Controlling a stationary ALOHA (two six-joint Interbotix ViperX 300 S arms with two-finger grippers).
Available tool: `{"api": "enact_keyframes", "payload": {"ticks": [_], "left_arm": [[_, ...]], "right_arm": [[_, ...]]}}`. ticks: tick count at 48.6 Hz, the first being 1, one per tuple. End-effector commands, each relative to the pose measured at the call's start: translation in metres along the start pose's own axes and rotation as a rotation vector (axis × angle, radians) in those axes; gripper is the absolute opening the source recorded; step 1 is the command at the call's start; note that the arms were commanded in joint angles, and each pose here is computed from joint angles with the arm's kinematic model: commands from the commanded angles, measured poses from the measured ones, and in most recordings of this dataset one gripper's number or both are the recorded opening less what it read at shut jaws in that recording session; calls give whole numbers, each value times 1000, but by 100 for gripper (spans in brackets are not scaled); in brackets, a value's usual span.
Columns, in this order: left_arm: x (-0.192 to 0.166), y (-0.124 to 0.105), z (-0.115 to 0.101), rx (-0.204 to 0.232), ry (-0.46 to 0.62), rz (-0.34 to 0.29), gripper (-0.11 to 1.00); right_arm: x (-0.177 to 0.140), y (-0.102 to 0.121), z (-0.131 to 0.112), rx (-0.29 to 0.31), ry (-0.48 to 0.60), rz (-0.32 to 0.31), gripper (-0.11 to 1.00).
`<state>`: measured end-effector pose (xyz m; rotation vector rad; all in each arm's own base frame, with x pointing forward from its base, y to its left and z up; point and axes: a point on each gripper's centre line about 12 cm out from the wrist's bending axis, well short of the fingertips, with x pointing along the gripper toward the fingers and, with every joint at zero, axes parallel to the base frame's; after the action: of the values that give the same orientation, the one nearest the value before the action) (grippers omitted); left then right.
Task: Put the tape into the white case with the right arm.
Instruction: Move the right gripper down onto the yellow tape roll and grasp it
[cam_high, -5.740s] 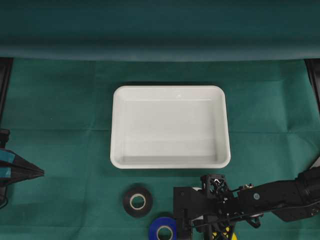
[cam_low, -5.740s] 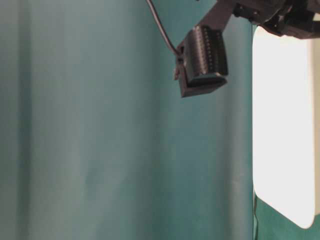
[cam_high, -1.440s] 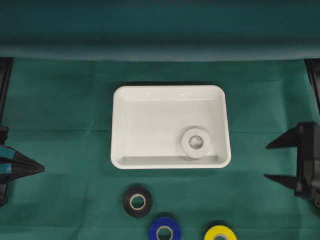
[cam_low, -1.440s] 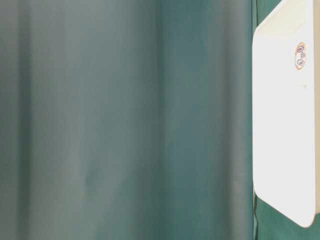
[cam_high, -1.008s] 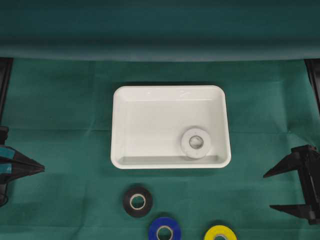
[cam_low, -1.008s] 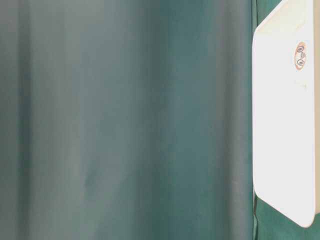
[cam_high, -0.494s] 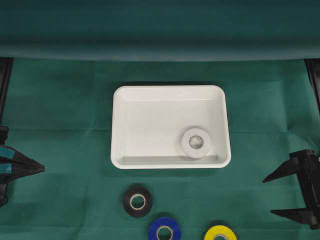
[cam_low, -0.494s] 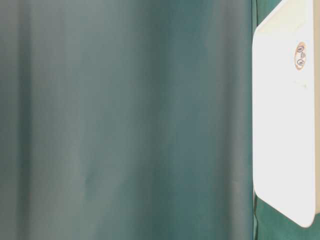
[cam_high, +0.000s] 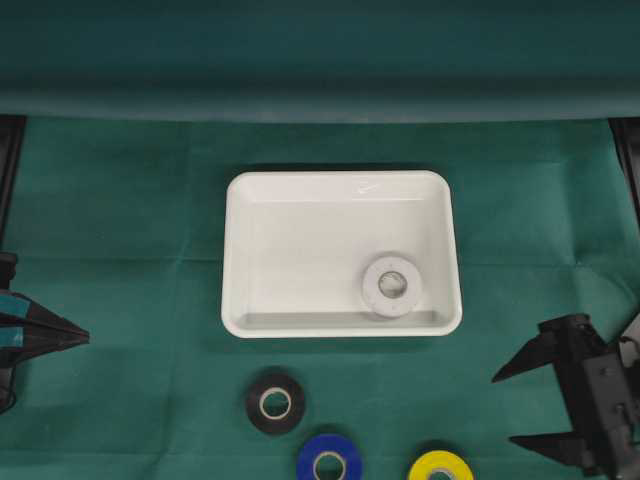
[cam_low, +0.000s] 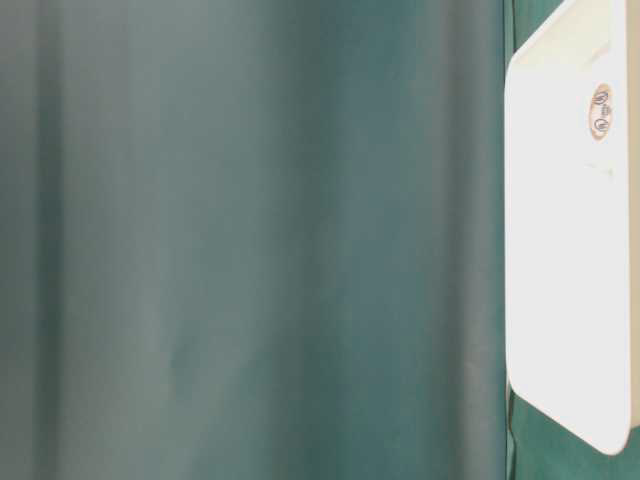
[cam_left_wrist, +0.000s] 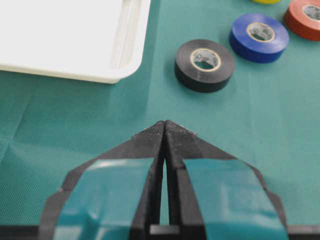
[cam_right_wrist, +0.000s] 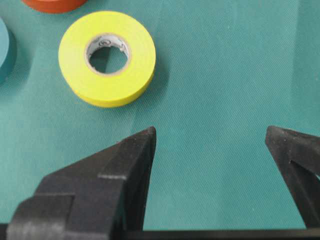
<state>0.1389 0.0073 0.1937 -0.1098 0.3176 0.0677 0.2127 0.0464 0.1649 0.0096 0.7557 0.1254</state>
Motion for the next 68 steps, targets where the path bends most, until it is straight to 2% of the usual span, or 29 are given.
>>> {"api": "enact_keyframes", "payload": {"ticks": [1, 19, 36, 55, 68], "left_arm": [[0, 0, 5, -2, -14, 2, 0], [0, 0, 5, -2, -14, 2, 0], [0, 0, 5, -2, -14, 2, 0], [0, 0, 5, -2, -14, 2, 0], [0, 0, 5, -2, -14, 2, 0]], "right_arm": [[6, 5, 15, -8, -12, 10, 67], [43, 22, 36, -45, 67, 30, 67], [74, 30, 52, -53, 105, 29, 68], [83, 32, 48, -58, 132, 28, 68], [97, 31, 35, -62, 193, 17, 67]]}}
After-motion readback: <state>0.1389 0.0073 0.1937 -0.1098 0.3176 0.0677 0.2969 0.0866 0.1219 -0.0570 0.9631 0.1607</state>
